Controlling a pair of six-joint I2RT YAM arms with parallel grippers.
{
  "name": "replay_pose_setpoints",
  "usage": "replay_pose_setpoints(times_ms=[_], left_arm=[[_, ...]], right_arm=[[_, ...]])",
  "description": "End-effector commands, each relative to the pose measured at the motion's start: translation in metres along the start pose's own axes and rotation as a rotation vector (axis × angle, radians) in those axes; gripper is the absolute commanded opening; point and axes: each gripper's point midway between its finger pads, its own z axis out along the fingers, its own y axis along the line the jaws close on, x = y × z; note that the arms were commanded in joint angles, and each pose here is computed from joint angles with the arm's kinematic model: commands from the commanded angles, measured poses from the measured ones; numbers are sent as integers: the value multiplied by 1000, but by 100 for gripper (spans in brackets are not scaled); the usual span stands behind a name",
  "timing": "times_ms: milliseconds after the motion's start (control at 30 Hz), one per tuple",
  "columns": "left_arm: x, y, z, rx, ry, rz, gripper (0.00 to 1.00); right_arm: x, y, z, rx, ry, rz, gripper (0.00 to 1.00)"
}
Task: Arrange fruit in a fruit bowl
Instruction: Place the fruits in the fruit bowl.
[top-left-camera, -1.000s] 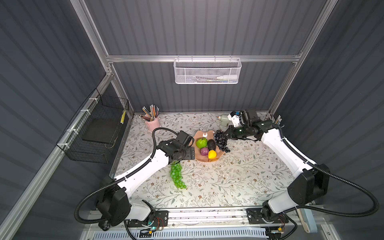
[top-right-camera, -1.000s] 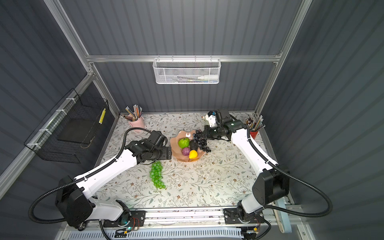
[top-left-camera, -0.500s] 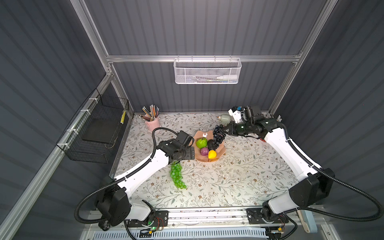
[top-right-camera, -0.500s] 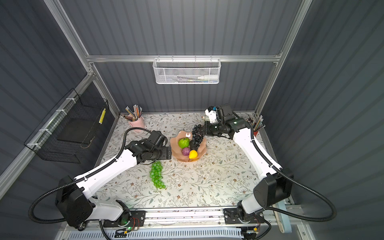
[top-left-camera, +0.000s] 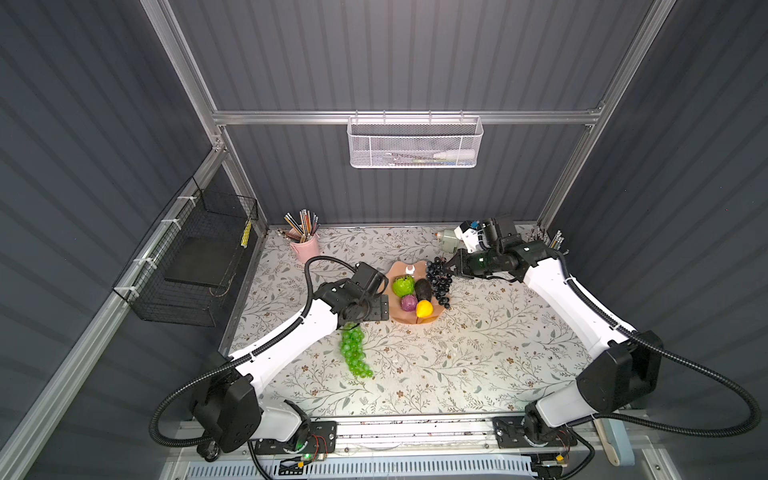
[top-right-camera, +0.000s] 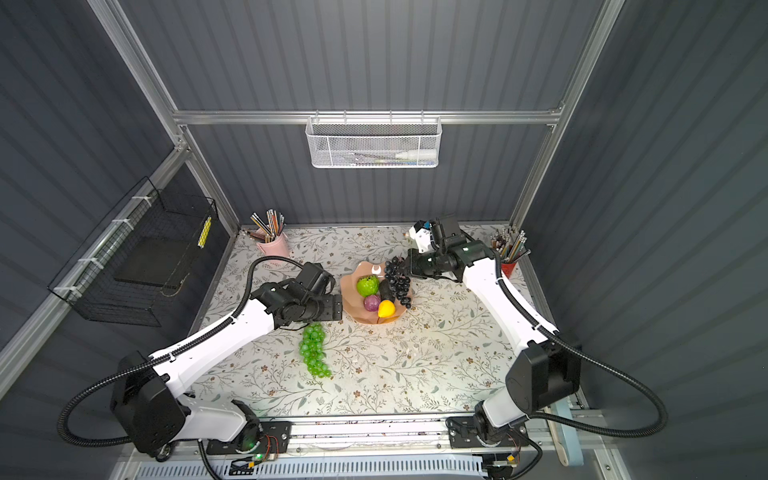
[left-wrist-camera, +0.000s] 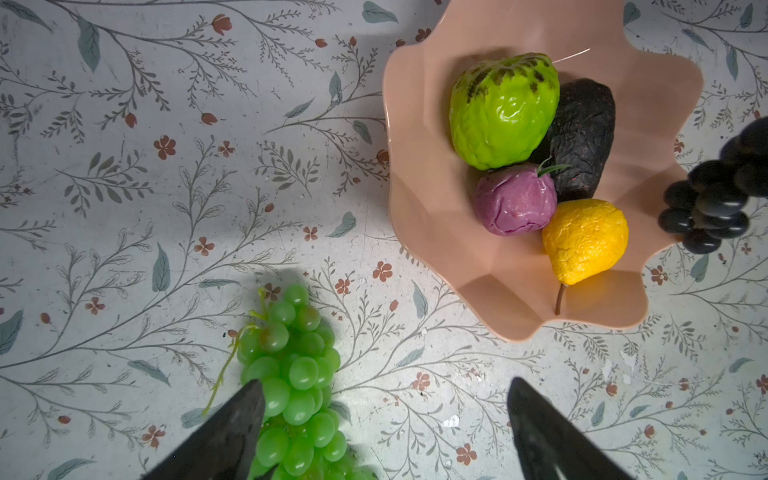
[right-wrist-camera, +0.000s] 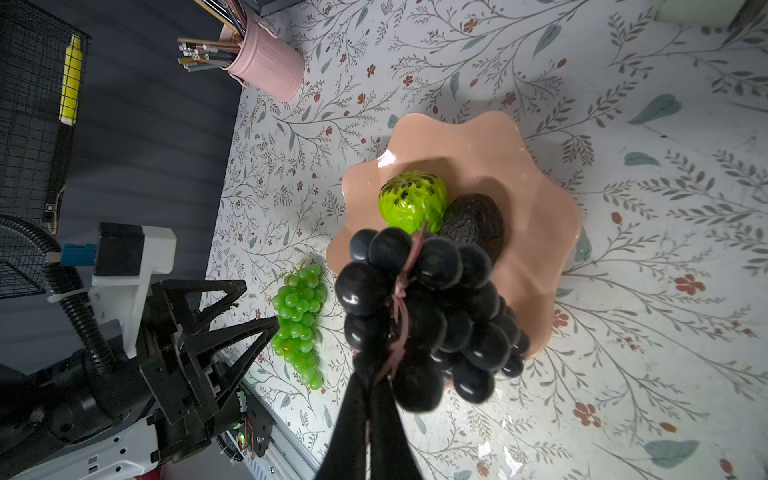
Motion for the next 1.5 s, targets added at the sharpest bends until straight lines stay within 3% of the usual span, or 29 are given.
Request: replay_pose_setpoints(times_ms=[0, 300, 533, 900, 1200, 1467], left_arm=[[1, 5, -2, -14, 2, -10, 91], [0, 4, -1, -11, 3, -12, 92], [-2, 1, -1, -8, 5, -7, 91], [1, 3, 6, -21, 18, -6, 91], [1, 4, 11, -37, 26, 4, 92], [0, 2, 16, -39, 35, 7, 92]], right_arm=[[0, 5, 7, -46, 3, 10, 0], [1, 6, 5, -50, 0, 14, 0], [-1, -9, 26, -42, 3, 37, 0], [-26, -29, 45, -48, -44, 83, 0], [-23, -40, 70, -27, 59, 46, 0], [-25, -47, 89, 75, 109, -55, 2]])
